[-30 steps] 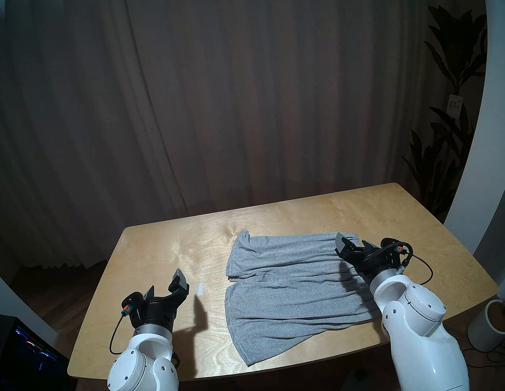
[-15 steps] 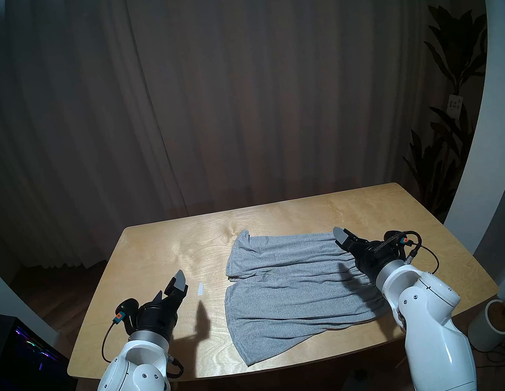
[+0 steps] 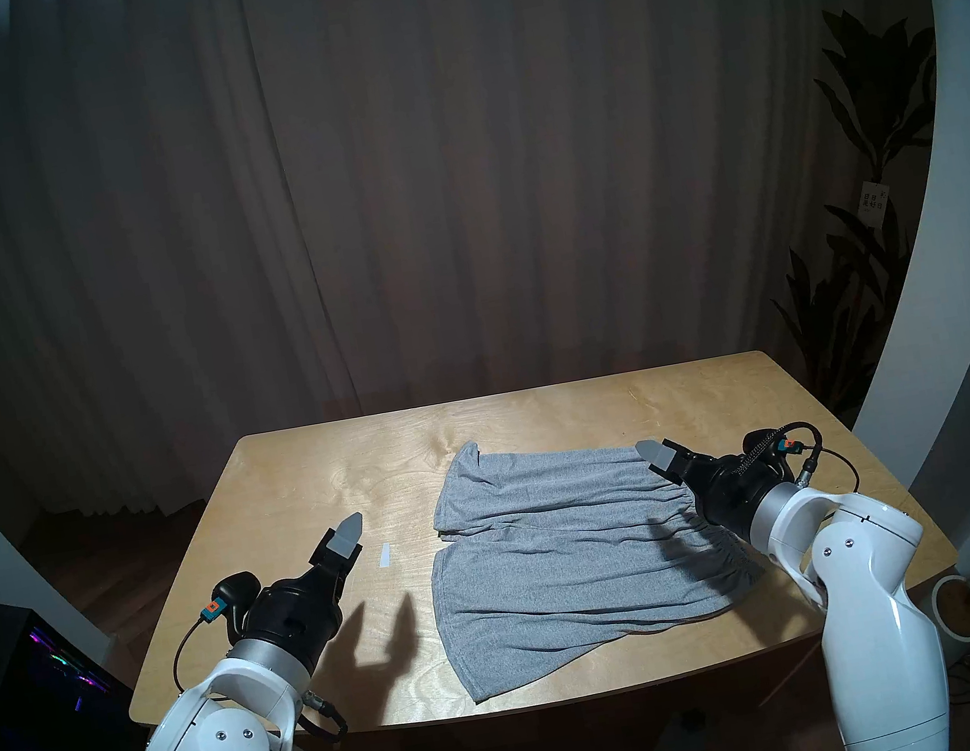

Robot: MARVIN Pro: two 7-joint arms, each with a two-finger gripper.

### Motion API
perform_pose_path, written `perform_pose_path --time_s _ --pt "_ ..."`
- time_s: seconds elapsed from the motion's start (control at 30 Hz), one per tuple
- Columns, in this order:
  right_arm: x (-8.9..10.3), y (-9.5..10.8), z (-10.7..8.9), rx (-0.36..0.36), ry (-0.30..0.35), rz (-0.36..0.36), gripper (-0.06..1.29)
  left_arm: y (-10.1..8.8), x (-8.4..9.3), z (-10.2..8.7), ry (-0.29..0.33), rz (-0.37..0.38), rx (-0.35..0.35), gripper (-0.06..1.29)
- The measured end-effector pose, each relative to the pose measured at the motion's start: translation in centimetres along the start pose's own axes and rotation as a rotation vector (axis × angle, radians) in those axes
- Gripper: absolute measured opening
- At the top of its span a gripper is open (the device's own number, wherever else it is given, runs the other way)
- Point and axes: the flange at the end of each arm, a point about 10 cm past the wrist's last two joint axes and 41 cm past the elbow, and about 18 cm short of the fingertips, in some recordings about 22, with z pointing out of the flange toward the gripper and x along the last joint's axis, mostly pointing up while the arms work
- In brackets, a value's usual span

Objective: Fold the pants in half lengthwise, then in half again, and set them down flat

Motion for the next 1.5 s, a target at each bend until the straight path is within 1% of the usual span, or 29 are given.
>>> perform_pose_path --time_s 0.07,0.17,0.23,0.27,0.37,0.47,0.53,0.73,0.83,1.03,1.23,1.4,1.5 --pt "0.2 0.0 -0.2 0.011 -0.025 0.013 1.24 -0.2 0.0 -0.1 -0.024 -0.009 0.002 1.25" --pt "0.3 -0.1 -0.5 0.047 -0.049 0.06 1.24 -0.5 0.0 0.0 -0.038 -0.02 0.008 1.25" --pt "0.3 -0.2 -0.6 0.07 -0.053 0.09 1.24 -0.7 0.0 0.1 -0.043 -0.026 0.011 1.25" --pt "0.3 -0.4 -0.7 0.092 -0.052 0.12 1.24 -0.9 -0.1 0.1 -0.047 -0.033 0.016 1.25" --pt "0.3 -0.5 -0.9 0.133 -0.05 0.181 1.24 -1.5 -0.3 0.3 -0.053 -0.055 0.031 1.25" --pt "0.2 -0.3 -1.4 0.157 -0.039 0.237 1.24 -2.2 -0.6 0.3 -0.062 -0.077 0.051 1.25" --pt "0.0 0.1 -1.9 0.16 -0.032 0.272 1.24 -2.7 -0.9 0.4 -0.071 -0.091 0.067 1.25" --pt "-0.6 1.9 -3.4 0.132 -0.002 0.37 1.24 -4.1 -1.6 0.2 -0.102 -0.121 0.112 1.25" --pt "-0.8 2.8 -4.2 0.112 0.017 0.409 1.24 -4.4 -1.7 0.1 -0.113 -0.128 0.127 1.25" --pt "-0.8 4.2 -5.7 0.073 0.051 0.463 1.24 -4.9 -1.7 -0.5 -0.129 -0.137 0.149 1.25" --pt "-1.2 5.7 -7.4 0.021 0.082 0.524 1.24 -5.5 -1.9 -1.6 -0.148 -0.153 0.176 1.25" --pt "-1.7 6.5 -8.5 -0.005 0.096 0.576 1.24 -5.3 -2.2 -1.8 -0.158 -0.177 0.168 1.25" --pt "-1.9 6.7 -8.9 -0.012 0.102 0.601 1.24 -4.7 -2.6 -1.6 -0.167 -0.189 0.146 1.25"
